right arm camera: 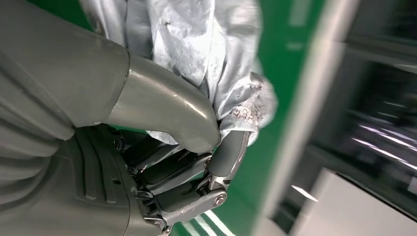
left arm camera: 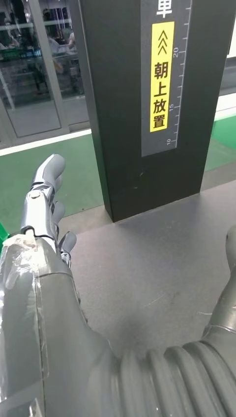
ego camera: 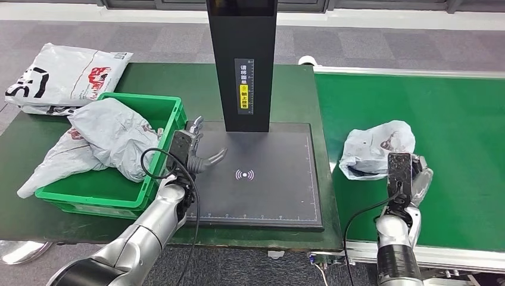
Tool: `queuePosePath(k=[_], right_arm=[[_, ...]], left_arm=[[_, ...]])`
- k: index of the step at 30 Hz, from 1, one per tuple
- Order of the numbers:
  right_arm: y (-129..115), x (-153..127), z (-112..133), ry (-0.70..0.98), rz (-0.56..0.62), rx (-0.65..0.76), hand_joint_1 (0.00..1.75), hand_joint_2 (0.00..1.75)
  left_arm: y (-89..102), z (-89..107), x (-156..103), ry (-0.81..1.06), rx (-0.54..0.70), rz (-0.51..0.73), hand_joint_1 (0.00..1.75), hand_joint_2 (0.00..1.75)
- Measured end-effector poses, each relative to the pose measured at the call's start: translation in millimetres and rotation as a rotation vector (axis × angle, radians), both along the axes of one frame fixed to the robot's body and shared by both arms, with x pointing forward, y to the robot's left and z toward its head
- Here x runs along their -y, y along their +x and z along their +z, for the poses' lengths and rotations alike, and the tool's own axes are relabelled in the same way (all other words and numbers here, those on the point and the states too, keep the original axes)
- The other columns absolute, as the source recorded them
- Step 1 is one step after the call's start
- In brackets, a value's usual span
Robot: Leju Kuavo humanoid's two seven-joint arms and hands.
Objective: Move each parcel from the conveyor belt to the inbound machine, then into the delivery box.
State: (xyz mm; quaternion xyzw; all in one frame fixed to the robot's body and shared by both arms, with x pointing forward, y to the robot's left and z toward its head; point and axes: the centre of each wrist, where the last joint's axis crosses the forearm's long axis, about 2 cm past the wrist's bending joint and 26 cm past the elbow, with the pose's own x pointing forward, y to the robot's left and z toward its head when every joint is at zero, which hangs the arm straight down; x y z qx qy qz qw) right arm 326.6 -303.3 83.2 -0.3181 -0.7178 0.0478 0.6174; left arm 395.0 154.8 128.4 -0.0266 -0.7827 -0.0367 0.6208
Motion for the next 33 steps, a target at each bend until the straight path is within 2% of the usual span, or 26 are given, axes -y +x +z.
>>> queuePosePath(k=[4,8,10,13,15,19,24,29,33], right_arm=[[-1.7,-20.4,26.9,-0.035,0.049,0.17,1.75,1.75],[-0.5,-37.8,47.3,-0.054,0.093,0.262,1.75,1.75],[0.7,-47.8,53.1,-0.052,0.159,0.262,1.75,1.75],[3.9,-75.5,62.1,-0.063,0.314,0.222,1.75,1.75],[3.7,-92.7,66.5,-0.071,0.369,0.217,1.75,1.75],[3.1,-110.4,71.9,-0.074,0.421,0.235,1.75,1.75],[2.0,-117.5,73.1,-0.074,0.452,0.234,1.75,1.75],[0.6,-132.5,76.5,-0.1,0.549,0.195,1.75,1.75],[-1.0,-141.0,78.4,-0.11,0.581,0.198,1.75,1.75]], left_arm=[[0.0,0.1,0.3,0.003,0.007,-0.002,0.0,1.75],[-0.3,0.6,2.3,0.002,0.01,-0.005,0.0,1.75],[-0.3,1.1,3.4,0.0,0.014,-0.007,0.0,1.75],[2.3,5.1,4.9,-0.002,0.024,-0.01,0.0,1.75],[4.9,9.2,6.5,-0.003,0.031,-0.012,0.0,1.75],[6.8,11.7,7.8,-0.004,0.033,-0.015,0.0,1.75],[7.2,11.6,7.6,-0.003,0.031,-0.015,0.0,1.75],[9.3,14.2,7.9,-0.003,0.03,-0.016,0.0,1.75],[10.8,16.4,8.4,-0.003,0.032,-0.017,0.0,1.75]])
